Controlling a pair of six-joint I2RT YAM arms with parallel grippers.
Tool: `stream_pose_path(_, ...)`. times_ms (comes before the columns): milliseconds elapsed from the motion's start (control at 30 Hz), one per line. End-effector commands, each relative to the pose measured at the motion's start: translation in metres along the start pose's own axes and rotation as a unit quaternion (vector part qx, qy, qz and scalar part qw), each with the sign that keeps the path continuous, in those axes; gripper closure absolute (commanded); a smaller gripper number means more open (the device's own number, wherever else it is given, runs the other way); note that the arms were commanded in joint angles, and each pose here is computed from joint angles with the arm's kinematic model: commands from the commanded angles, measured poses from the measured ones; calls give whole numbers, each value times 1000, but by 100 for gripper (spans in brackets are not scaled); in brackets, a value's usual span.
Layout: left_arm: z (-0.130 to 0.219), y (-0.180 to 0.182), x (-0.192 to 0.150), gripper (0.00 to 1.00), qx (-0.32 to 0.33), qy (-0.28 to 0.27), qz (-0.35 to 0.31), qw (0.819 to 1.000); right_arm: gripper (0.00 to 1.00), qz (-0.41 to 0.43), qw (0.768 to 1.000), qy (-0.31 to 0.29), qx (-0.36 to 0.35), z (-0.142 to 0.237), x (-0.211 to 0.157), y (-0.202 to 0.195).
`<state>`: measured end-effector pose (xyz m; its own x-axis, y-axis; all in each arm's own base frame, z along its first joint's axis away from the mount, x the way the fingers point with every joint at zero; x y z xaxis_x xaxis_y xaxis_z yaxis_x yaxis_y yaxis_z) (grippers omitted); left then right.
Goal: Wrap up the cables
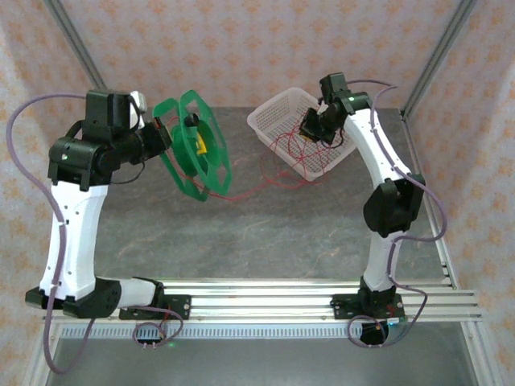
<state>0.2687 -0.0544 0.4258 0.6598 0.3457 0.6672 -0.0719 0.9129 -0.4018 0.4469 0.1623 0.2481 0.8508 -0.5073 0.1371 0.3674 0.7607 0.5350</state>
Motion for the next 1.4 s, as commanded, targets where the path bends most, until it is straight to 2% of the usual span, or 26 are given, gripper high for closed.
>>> stream_pose_path(0, 37, -8, 5, 100, -35, -63, 37, 997, 100, -62, 997, -29, -21, -3, 16, -5)
stream_pose_path(233, 31, -19, -14, 100, -96, -31, 47, 994, 100, -104, 994, -3, 13, -26, 19, 10)
stream_pose_path(533, 25, -28, -18, 100, -120, -16, 62, 991, 100, -101, 995, 15, 24, -57, 8, 28)
stream_pose_path(700, 25, -33, -24, 100, -123, -7, 51, 991, 100, -105, 994, 17, 27, -76, 17, 41)
stream_pose_path(1000, 21, -37, -52, 100, -138, 37, -13, 990, 100, -116, 990, -48, 60, -57, 50, 57)
stream_pose_path(1267, 8, -34, -82, 100, -126, 78, -74, 986, 100, -121, 981, -108, 107, -15, 78, 70)
stream_pose_path(1367, 3, -31, -90, 100, -102, 87, -93, 987, 100, -123, 978, -122, 120, -1, 85, 72)
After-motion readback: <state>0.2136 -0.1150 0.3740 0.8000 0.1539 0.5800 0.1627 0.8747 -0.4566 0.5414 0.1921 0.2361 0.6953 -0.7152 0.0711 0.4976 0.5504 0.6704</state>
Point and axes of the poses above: each hand's point on the last joint's axis, 136 mm out from that joint toward the fingers, its own z axis back along the fingers, its own y axis along the line the jaws close on, x = y × z, the point moved 3 cm from there along z, back along the fingers, and after that the axes turned 8 degrees about -z, right-handed, at the moved point
